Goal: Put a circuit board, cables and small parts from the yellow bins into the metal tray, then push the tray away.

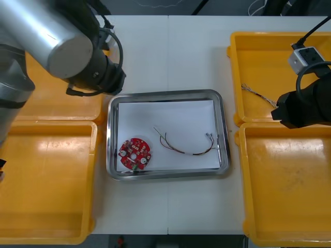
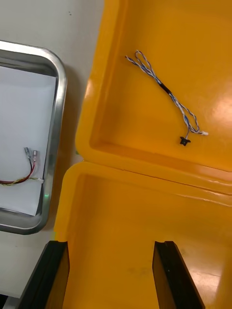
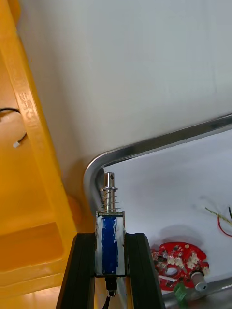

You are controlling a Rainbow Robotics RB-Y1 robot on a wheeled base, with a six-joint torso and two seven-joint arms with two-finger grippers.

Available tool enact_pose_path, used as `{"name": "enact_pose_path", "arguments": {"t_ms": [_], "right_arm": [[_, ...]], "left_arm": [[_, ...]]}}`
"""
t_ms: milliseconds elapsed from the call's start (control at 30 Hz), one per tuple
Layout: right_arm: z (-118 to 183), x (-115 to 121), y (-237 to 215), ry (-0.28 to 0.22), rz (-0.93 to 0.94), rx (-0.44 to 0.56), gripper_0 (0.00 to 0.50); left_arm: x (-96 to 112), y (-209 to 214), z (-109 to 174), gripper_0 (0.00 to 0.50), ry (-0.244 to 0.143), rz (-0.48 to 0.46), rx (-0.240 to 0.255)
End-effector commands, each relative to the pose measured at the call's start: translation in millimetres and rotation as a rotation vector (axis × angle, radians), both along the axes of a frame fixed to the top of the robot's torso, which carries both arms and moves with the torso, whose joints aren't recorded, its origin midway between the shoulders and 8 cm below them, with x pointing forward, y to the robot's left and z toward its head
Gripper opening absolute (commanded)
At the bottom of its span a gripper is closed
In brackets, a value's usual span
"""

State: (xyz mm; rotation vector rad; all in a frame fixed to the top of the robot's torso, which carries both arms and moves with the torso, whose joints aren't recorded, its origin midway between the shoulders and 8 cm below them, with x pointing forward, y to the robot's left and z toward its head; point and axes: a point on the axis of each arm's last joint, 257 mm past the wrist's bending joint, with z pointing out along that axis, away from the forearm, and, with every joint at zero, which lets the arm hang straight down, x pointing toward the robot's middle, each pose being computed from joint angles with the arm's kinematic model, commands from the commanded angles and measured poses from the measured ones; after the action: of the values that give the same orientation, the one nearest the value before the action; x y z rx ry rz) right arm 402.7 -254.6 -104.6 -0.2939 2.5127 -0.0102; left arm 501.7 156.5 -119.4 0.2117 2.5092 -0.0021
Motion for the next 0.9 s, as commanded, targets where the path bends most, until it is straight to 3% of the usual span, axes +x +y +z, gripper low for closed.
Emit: {"name": "enact_pose_path", "arguments": {"t_ms": [33, 300, 667, 767, 833, 900], "right_arm": [[9.3, 4.9, -29.2, 0.000, -0.089, 0.016, 0.500], [9.4, 16.5, -57.1, 0.014, -0.166, 0.028, 0.500], [15.3, 29.5, -70.3, 0.008, -0.200, 0.020, 0.500], [16.7, 34.4, -65.4, 0.038, -0.178, 0.050, 0.500], [17.4, 36.4, -63.3, 0.050, -0.166, 0.060, 0.500], [18.2, 39.2, -62.5, 0.063, -0.138, 0.059, 0.500]], "left_arm": [[-7.2, -24.7, -23.1, 0.004, 0.022, 0.084, -0.075], [-9.6, -27.0, -68.0, 0.005, 0.029, 0.098, -0.058], [1.0, -27.3, -101.1, 0.004, 0.007, 0.108, -0.060], [2.6, -30.0, -104.6, 0.007, 0.001, 0.110, -0.063], [2.5, -29.9, -106.0, 0.021, -0.001, 0.110, -0.061], [1.8, -30.4, -108.0, 0.075, 0.000, 0.114, -0.060]]}}
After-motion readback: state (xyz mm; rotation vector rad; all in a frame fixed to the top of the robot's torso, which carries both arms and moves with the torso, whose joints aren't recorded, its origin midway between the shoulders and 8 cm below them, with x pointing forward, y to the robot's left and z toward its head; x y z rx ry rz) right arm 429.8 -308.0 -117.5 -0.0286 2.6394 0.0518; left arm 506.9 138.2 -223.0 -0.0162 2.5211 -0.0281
